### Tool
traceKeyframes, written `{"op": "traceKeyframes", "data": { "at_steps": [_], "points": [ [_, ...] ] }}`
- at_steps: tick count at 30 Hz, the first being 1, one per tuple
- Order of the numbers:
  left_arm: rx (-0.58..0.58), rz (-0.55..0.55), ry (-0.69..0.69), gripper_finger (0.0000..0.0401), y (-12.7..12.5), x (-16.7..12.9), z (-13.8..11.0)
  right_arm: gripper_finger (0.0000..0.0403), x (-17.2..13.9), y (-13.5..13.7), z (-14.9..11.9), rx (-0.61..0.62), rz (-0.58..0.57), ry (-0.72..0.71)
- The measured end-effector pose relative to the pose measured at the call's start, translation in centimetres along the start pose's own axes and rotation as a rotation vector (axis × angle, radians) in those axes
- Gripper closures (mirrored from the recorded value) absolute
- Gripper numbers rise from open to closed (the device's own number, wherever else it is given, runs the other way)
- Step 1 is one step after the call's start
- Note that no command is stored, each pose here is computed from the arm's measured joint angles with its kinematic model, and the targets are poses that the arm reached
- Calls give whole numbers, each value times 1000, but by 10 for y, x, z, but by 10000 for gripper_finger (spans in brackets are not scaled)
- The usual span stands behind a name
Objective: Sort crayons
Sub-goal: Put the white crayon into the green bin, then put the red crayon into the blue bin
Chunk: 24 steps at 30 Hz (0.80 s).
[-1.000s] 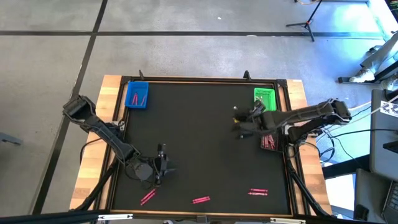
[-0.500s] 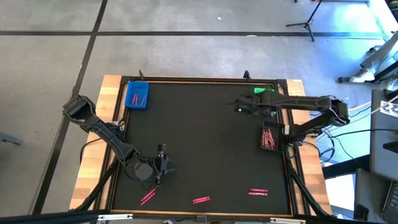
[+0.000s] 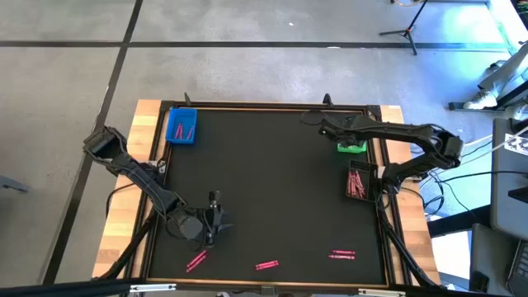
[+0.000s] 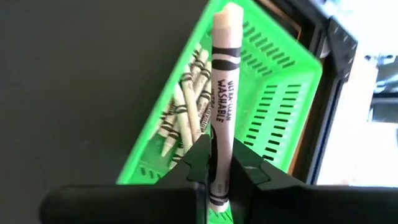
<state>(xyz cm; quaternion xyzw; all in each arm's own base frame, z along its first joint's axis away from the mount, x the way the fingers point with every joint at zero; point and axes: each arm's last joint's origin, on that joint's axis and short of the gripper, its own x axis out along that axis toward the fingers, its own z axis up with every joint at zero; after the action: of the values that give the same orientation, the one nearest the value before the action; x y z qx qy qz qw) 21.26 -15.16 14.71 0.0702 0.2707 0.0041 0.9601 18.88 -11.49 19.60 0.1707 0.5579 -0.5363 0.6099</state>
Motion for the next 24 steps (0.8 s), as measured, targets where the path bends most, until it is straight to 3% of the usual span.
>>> {"op": "traceKeyframes", "data": {
  "at_steps": [12,20,24],
  "points": [
    [0,3,-1,281,0,0,0,371,36,-5,-8,63,93,44],
    [0,4,-1,281,0,0,0,278,33,-7,-7,36,68,53],
    [0,5,-1,281,0,0,0,249,16,-9,0,-14,54,81]
  ]
}}
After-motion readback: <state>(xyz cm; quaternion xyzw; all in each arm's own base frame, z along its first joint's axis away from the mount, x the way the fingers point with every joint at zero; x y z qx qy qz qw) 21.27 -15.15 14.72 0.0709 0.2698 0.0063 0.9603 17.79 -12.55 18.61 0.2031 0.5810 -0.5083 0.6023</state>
